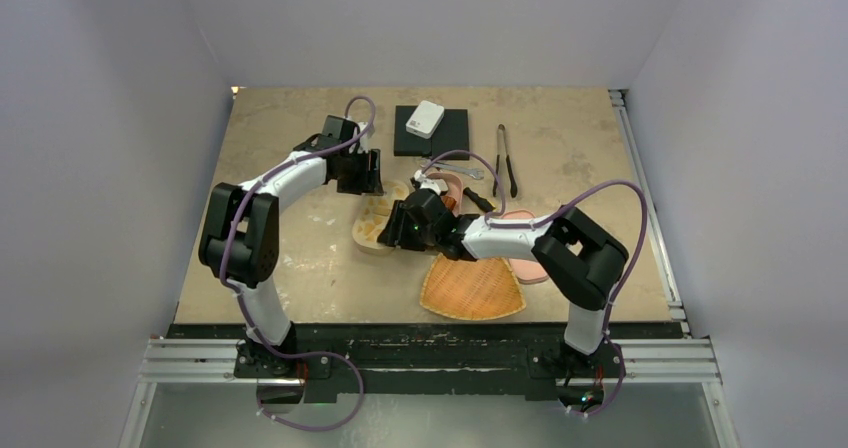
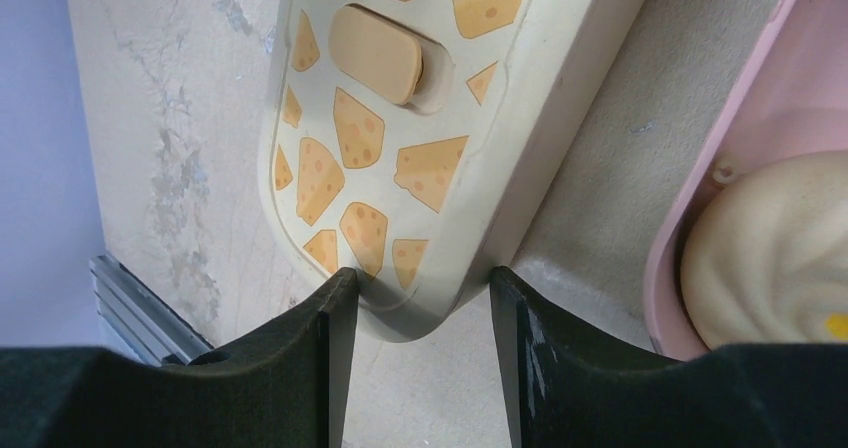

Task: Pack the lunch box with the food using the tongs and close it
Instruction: Close the box lid on the packing box, then pick up the box lid from the center of the board, then close the box lid on the packing box.

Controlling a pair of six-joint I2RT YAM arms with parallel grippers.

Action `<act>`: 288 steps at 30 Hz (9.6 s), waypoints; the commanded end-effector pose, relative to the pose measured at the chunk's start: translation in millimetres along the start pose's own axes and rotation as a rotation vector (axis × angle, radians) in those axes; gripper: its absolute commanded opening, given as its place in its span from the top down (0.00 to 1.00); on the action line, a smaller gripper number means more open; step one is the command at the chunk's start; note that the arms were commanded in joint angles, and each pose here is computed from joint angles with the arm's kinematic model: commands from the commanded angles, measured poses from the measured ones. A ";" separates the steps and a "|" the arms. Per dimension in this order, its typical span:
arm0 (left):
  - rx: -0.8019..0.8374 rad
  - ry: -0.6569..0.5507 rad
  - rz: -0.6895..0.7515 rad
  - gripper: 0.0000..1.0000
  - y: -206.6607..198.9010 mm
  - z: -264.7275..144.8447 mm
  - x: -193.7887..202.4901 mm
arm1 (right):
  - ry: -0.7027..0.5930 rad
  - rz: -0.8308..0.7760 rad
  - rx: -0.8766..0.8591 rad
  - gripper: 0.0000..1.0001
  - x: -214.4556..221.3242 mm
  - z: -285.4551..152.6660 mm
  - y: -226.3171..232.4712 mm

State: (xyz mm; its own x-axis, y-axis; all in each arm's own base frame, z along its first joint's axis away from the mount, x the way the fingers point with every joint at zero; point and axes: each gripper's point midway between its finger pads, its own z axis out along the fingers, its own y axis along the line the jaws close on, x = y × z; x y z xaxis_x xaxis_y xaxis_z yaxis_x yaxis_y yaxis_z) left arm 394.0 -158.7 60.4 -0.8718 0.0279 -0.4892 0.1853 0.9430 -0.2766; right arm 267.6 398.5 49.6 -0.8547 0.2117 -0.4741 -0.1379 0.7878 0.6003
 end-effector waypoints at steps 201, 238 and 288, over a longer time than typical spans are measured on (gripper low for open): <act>-0.325 -0.647 0.540 1.00 -210.3 -104.7 49.5 | -0.418 0.105 -0.089 0.70 -168.6 -135.5 -14.2; 0.442 -0.408 0.559 0.10 -252.9 -181.7 72.7 | -0.790 -0.233 -0.322 1.00 -224.4 -275.5 3.8; 1.040 -0.418 0.421 1.00 -230.3 -255.6 47.2 | -0.424 -0.522 -0.947 0.47 -142.7 -310.4 91.4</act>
State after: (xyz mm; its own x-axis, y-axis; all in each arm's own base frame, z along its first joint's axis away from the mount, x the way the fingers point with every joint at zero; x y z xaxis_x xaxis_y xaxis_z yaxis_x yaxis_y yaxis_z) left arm 182.5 -290.7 289.3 -0.5032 0.0993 -0.8584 0.8625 0.1182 -0.4920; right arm 207.5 258.7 383.5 -0.3531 0.2985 -0.8867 -0.9163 0.0810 0.3922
